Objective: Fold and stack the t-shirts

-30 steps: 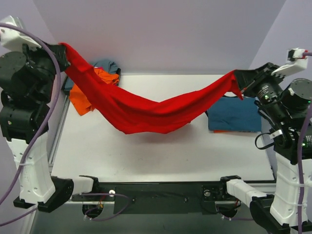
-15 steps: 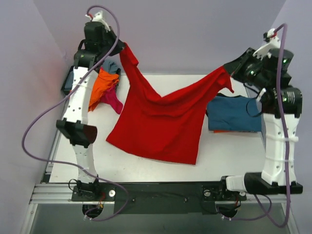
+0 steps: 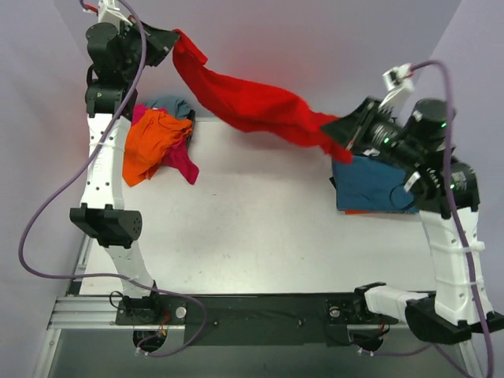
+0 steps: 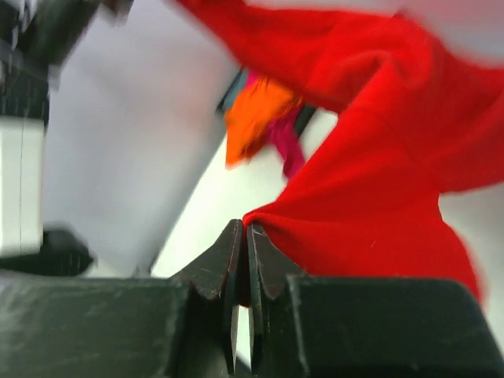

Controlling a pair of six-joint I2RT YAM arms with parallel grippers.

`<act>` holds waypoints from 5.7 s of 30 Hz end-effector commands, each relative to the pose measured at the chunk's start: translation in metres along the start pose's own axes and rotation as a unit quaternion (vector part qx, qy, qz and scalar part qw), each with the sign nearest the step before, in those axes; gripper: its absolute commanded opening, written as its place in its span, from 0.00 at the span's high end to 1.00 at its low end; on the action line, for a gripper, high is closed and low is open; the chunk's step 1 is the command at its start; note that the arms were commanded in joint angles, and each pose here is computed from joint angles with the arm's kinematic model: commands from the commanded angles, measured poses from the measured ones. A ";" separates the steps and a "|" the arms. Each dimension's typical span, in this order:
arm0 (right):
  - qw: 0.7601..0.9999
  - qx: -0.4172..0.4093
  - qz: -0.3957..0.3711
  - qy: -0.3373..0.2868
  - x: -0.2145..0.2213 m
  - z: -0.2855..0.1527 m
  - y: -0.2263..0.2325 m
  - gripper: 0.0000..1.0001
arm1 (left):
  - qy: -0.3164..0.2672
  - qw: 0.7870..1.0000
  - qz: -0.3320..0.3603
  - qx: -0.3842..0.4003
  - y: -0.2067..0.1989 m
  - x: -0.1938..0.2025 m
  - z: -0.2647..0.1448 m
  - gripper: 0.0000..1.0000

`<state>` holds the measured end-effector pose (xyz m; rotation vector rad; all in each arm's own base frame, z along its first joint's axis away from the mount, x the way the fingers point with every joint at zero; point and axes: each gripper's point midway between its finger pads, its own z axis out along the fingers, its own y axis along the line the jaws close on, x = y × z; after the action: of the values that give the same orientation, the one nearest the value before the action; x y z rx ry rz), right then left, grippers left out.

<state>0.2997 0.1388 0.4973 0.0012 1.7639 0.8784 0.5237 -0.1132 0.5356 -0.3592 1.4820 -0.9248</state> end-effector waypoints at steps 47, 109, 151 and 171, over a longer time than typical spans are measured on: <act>0.885 0.404 0.056 0.224 0.307 0.117 -0.275 0.44 | 0.171 0.920 0.127 -0.330 0.192 0.205 -0.056 0.17; 0.829 0.500 0.119 0.220 0.339 0.063 -0.341 0.50 | 0.120 0.833 -0.074 -0.536 0.399 0.285 -0.207 0.42; 0.820 0.517 0.114 0.215 0.348 0.017 -0.333 1.00 | 0.099 0.853 -0.057 -0.509 0.394 0.275 -0.204 0.45; 0.793 0.540 0.148 0.239 0.402 -0.113 -0.286 1.00 | 0.127 0.845 -0.046 -0.517 0.432 0.261 -0.155 1.00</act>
<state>0.2120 0.0392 0.0265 0.8549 2.5154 0.0040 0.4352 0.0116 0.0221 -1.1702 2.1347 -0.1592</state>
